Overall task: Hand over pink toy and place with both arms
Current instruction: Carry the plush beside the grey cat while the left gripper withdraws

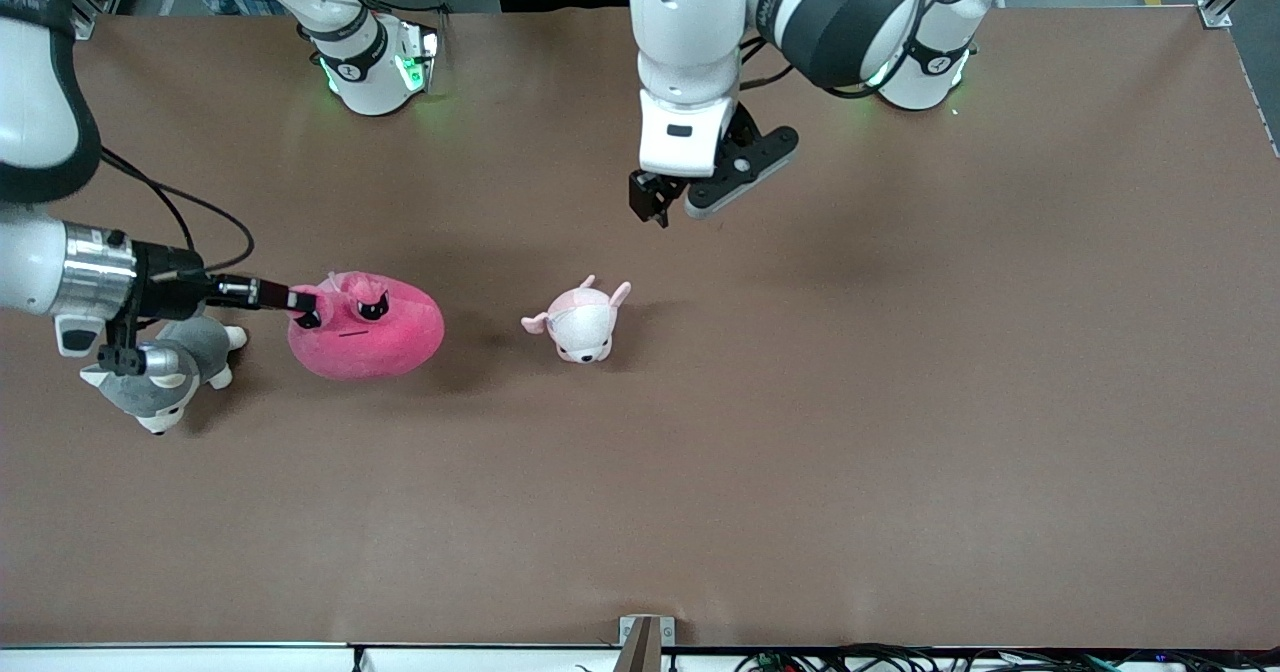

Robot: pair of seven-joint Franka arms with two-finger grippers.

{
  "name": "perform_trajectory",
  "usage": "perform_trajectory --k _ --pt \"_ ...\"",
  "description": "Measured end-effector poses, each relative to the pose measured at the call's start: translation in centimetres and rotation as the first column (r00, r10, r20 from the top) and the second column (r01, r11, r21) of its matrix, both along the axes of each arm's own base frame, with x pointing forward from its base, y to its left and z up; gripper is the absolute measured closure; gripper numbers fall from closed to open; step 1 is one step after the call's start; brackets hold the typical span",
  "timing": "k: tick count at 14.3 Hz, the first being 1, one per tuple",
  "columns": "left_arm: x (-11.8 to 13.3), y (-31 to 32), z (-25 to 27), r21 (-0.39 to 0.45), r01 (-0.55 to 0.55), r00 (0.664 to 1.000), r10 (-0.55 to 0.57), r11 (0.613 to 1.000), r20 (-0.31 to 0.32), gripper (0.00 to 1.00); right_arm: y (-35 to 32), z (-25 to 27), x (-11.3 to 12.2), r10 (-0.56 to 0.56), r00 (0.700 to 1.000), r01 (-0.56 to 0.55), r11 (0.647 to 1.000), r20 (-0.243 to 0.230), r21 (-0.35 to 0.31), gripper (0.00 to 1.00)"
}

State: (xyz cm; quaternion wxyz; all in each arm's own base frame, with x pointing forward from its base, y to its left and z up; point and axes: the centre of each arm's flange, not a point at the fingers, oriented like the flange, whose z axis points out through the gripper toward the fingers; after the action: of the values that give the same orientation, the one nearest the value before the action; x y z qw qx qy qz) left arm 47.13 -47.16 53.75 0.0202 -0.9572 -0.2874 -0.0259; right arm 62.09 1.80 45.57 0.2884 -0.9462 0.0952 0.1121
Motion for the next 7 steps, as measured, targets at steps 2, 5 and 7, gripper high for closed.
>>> perform_trajectory --k 2,5,7 --pt "1.4 1.6 0.0 0.009 0.041 0.999 -0.04 0.999 -0.009 0.0 -1.9 -3.1 0.6 -0.003 1.0 0.003 1.0 -0.026 0.008 0.9" --pt "2.5 3.0 -0.6 0.027 0.085 0.996 -0.084 0.996 -0.028 0.0 -3.4 -6.4 1.1 -0.02 0.998 0.022 0.999 -0.065 0.034 0.9" --pt "3.7 4.5 -1.1 0.032 0.078 0.996 -0.077 0.996 -0.037 0.0 -3.7 -7.7 1.3 -0.037 0.996 0.042 0.997 -0.087 0.063 0.9"
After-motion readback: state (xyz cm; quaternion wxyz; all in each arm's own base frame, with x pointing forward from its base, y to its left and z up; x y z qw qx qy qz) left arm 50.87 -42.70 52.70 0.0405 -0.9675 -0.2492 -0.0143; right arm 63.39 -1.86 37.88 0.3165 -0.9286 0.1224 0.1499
